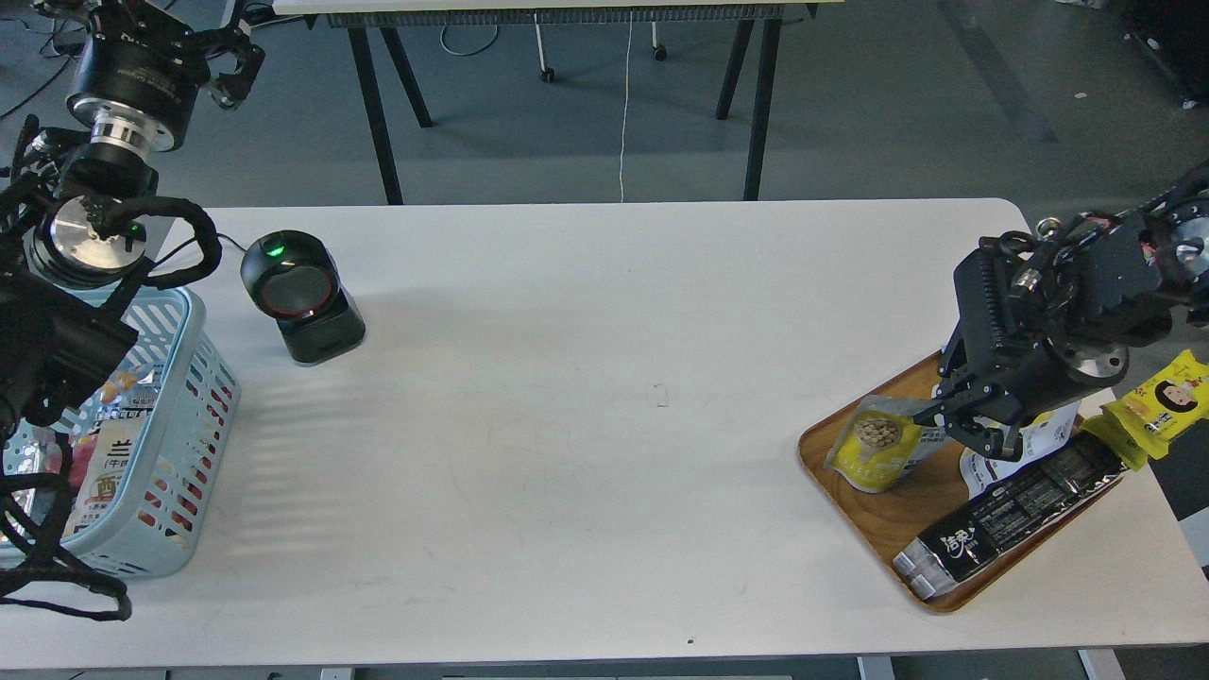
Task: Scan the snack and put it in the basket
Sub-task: 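Lower the right gripper onto the yellow snack pouch and grasp it, then lift the yellow pouch and carry it toward the table center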
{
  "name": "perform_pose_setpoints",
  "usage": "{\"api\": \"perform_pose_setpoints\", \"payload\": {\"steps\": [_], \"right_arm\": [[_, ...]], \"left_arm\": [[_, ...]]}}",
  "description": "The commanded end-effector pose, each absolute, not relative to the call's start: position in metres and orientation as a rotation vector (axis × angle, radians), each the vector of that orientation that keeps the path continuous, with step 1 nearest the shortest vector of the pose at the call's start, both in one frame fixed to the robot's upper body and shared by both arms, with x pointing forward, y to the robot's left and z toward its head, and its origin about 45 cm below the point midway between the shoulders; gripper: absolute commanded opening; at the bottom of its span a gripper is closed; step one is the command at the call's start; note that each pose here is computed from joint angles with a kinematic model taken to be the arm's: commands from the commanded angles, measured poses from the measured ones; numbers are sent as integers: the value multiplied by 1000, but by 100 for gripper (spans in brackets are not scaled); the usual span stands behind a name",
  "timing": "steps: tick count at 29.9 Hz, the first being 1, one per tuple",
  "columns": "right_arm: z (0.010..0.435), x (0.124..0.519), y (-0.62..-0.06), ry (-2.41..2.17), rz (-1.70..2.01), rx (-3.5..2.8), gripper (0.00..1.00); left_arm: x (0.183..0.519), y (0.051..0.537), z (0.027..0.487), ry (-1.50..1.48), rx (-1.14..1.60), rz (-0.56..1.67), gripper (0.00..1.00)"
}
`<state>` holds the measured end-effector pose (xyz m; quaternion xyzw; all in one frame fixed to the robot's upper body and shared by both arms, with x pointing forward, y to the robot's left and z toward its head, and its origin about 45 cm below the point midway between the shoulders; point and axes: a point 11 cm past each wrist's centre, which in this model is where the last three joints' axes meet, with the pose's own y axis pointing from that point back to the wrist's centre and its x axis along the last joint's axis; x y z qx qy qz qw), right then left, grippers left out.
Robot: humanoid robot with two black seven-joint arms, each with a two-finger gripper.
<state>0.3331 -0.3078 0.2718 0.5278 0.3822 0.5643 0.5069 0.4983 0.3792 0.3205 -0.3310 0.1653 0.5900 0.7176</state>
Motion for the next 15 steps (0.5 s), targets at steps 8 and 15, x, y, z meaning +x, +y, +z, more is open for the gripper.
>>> {"api": "perform_pose_setpoints", "payload": {"steps": [8, 15], "right_arm": [[310, 350, -290, 858, 1454, 1205, 0], [329, 363, -253, 753, 1549, 1251, 0]], "left_arm": [[498, 381, 319, 367, -738, 1311, 100], [498, 377, 318, 374, -741, 1305, 100]]}}
